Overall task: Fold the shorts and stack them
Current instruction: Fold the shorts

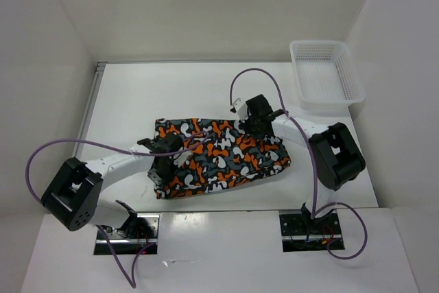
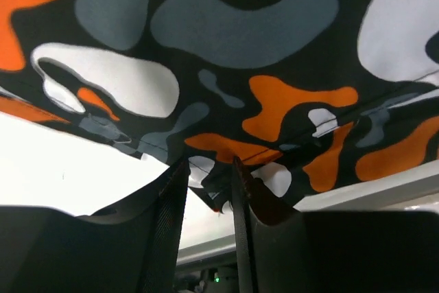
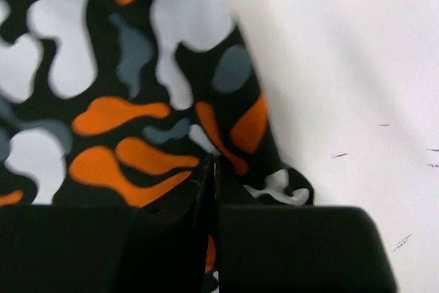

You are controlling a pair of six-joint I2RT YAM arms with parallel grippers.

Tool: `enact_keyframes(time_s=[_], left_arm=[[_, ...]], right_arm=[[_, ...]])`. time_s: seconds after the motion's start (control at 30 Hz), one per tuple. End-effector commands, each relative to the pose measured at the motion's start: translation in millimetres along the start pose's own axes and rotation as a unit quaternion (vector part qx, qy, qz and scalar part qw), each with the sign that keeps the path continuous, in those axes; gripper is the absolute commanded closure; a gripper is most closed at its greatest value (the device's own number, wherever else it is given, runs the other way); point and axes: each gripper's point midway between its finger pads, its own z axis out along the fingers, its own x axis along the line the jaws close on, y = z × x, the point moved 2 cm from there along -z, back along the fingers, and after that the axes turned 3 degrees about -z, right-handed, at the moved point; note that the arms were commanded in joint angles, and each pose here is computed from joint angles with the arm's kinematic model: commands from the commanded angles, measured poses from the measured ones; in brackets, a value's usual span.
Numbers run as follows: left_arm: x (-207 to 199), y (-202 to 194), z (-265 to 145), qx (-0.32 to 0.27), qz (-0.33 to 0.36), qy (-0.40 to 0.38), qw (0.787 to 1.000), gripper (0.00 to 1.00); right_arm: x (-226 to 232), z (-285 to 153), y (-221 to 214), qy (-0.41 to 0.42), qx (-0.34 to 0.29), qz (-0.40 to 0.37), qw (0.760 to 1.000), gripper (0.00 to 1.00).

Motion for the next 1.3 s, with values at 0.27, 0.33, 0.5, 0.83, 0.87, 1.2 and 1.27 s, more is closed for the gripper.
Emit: enact_keyframes(time_s=[0.27,0.33,0.5,0.83,0.87,1.2,1.27], left_arm=[[10.1,7.4,25.8,0.029,0.022,0.055,0.998,0.66],[13.7,7.6,20.7,0.008,0.025,0.071,0.997,0.67],[16.6,12.3,5.1,-0.012,0.022,0.079,0.997,0.65],[61.5,118.4,-96.0,-0.198,-0.090,0.050,0.975,0.47],[71.2,124.8,-91.3,-0.194,-0.103,0.054,0.974,0.47],[136.7,150.5,-24.4,-0.139,-0.193,0.032,0.971,0.47],[141.5,153.8,-14.5,-0.134,-0.200,0.022,0.970,0.47]], right_arm=[[-66.8,28.7,47.7,-0.149,-0.051,0.039,0.987,0.92],[-86.7,22.9,63.2,-0.165,-0.069,0.050,0.983,0.92],[-109.5,-8.5,113.8,-0.188,-0.132,0.054,0.972,0.85],[-69.9,-48.3,56.0,-0.084,-0.068,0.087,0.990,0.33],[-60.2,-46.9,38.3,-0.077,-0.053,0.087,0.992,0.31],[-67.0,-44.4,-33.9,-0.076,-0.001,0.155,0.985,0.26],[-51.9,-38.8,-44.1,-0.045,0.009,0.149,0.988,0.26]])
